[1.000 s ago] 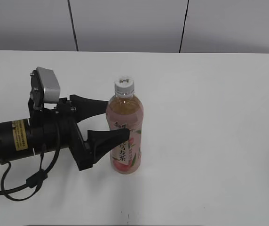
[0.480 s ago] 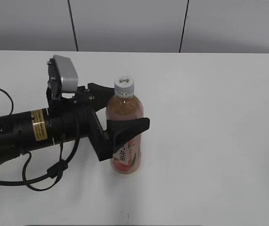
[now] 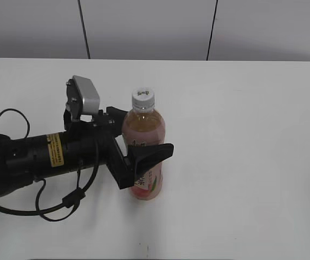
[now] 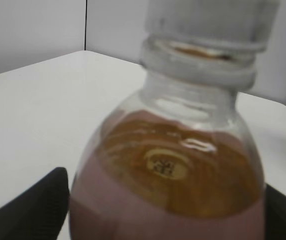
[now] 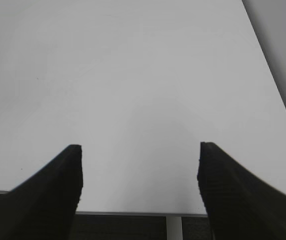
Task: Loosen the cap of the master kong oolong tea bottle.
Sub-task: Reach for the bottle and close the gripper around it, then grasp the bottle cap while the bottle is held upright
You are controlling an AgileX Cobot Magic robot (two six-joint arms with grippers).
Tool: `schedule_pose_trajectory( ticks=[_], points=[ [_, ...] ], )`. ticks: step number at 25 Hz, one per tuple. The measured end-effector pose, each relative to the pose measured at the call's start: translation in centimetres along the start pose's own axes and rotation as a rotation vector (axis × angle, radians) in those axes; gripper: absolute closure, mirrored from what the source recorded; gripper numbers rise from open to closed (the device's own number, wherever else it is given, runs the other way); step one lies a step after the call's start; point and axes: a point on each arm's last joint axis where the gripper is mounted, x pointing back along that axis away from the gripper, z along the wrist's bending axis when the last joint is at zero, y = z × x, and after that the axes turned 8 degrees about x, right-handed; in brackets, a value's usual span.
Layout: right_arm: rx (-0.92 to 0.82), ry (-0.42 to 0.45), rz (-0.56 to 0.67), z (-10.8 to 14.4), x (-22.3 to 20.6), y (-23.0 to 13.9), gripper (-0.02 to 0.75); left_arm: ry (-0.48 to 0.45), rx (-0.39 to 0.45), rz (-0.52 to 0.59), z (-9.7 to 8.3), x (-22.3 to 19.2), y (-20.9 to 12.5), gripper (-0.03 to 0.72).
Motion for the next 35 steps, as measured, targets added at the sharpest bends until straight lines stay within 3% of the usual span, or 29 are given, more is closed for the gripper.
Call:
schedule_pose_trajectory(
  ticks=[7,13,35],
  points=[
    [0.0,0.0,0.0,0.0,0.0,0.0,0.192,-0.001,-0.01,-0.012,0.18,-0.23,0.36,0.141],
    [0.0,0.0,0.0,0.0,0.0,0.0,0.192,-0.006,-0.012,-0.012,0.1,-0.27,0.36,0.23],
    [0.0,0.0,0.0,0.0,0.0,0.0,0.192,-0.008,-0.012,-0.012,0.08,-0.27,0.35,0.231]
  ],
)
